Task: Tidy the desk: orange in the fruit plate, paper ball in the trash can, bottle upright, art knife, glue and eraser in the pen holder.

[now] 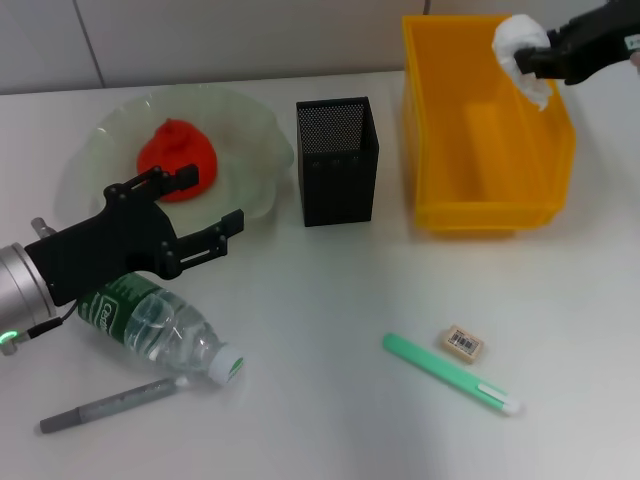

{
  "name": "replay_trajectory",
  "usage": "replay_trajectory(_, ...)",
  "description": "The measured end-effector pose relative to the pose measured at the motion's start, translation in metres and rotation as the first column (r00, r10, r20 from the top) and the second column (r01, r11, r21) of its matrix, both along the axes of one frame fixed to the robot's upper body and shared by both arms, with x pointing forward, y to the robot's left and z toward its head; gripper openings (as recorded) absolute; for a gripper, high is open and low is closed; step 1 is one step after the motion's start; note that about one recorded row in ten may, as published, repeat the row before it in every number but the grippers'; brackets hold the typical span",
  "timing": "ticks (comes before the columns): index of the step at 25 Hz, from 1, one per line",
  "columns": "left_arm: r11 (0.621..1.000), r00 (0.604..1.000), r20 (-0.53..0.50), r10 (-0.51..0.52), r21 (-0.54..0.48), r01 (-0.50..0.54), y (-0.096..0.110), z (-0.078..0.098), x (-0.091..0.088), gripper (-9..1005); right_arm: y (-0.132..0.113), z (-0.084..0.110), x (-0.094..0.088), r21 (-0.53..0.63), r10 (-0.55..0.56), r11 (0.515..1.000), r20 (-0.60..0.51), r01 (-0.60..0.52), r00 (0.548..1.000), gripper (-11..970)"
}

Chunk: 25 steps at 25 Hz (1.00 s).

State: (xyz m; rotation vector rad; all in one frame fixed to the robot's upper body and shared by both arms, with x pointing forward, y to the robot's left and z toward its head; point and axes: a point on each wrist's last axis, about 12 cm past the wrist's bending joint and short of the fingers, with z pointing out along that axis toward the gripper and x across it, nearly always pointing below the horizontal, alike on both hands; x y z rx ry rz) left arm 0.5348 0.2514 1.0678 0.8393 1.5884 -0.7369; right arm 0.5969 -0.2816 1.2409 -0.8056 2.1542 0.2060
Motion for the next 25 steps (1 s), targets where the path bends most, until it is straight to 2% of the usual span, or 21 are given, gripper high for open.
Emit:
replay_trajectory(3,1.000,1.000,-0.005,-0.015,0.005,0.015,-0.003,-0.001,-0.002,812,0.002,-0.022,0.014,0.019,-0.005,1.000,-0.019,0.005,1.000,251)
replay_trajectory(6,1.000,1.000,-0.009,-0.022,0.008,0.022,-0.004,-0.003,-0.003,812,0.006,-0.032,0.022,0.018,0.004,1.000,-0.015,-0.004,1.000,270)
replay_trajectory(8,1.000,1.000,-0.013,-0.026,0.009,0.026,-0.004,-0.004,-0.004,812,0.013,-0.038,0.029,0.016,0.019,1.000,-0.014,-0.019,1.000,282)
replay_trajectory(12,0.999,0.999,-0.004,-0.042,0.011,0.042,-0.004,-0.005,-0.009,812,0.017,-0.039,0.032,0.022,0.028,0.999,-0.021,-0.028,0.999,307)
replay_trajectory(19,0.998,0.998,0.013,-0.069,-0.002,0.069,-0.003,-0.004,-0.014,812,0.017,-0.030,0.029,0.059,0.027,0.998,-0.001,-0.027,1.000,614)
replay_trajectory(22,0.997,0.997,0.014,-0.073,-0.010,0.073,-0.002,-0.003,-0.016,812,0.012,-0.022,0.017,0.117,0.030,0.993,0.019,-0.032,0.999,723)
replay_trajectory(23,0.997,0.997,0.017,-0.080,-0.014,0.080,-0.001,-0.003,-0.018,812,0.008,-0.019,0.005,0.166,0.049,0.985,0.029,-0.053,0.998,760)
replay_trajectory(25,0.996,0.996,0.018,-0.083,-0.015,0.083,-0.001,-0.003,-0.019,812,0.007,-0.018,-0.002,0.187,0.066,0.980,0.034,-0.071,0.997,793)
